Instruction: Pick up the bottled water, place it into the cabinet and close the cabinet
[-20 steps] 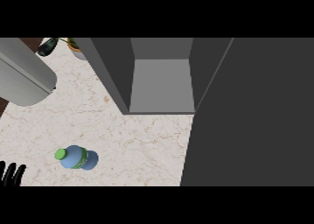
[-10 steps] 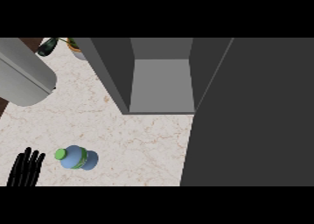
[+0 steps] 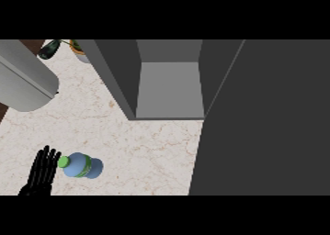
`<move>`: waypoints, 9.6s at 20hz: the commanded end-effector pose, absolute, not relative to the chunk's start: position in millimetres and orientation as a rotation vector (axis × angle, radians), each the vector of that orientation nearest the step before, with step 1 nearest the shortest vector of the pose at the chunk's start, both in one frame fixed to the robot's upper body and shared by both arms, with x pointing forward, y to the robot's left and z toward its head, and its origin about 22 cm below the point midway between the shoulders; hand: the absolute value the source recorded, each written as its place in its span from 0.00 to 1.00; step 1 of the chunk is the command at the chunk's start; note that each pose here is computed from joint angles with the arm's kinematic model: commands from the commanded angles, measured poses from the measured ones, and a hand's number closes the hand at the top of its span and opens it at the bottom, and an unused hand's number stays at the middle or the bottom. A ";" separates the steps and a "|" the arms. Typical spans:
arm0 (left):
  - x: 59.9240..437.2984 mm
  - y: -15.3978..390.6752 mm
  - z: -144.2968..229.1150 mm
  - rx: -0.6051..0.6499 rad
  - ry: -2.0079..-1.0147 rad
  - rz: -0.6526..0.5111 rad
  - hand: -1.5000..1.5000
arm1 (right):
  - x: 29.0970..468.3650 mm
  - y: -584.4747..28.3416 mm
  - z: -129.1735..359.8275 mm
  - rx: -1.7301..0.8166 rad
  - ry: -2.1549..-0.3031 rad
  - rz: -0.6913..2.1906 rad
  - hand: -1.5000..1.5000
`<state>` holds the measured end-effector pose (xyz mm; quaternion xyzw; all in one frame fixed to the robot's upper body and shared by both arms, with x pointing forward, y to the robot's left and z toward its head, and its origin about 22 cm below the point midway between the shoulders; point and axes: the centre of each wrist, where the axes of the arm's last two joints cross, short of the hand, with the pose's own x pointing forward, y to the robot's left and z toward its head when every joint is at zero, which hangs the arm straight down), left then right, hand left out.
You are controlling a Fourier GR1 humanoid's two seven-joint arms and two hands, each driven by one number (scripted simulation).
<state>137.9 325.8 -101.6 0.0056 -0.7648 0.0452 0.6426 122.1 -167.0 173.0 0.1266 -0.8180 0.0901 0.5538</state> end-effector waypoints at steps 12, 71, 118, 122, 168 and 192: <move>184.9 341.1 -150.0 0.004 -1.800 0.181 0.00 | 108.6 -170.5 185.2 0.222 -1.996 0.186 0.00; 333.0 78.8 30.9 -0.102 -1.868 0.016 1.00 | 92.9 -180.1 167.3 0.216 -1.960 0.215 0.00; 428.9 101.6 28.2 0.327 -1.769 0.055 0.00 | 105.7 -193.8 159.4 0.282 -1.985 0.235 0.00; 425.6 100.8 21.8 0.311 -1.814 0.007 0.00 | 105.1 -191.5 166.3 0.299 -1.975 0.225 0.00; 246.7 182.2 19.9 -0.306 -1.852 0.070 1.00 | 85.3 -164.7 173.4 0.430 -1.746 0.563 1.00; 177.2 280.5 23.2 -0.248 -1.892 0.175 1.00 | 143.3 -39.4 183.9 0.397 -1.870 0.676 1.00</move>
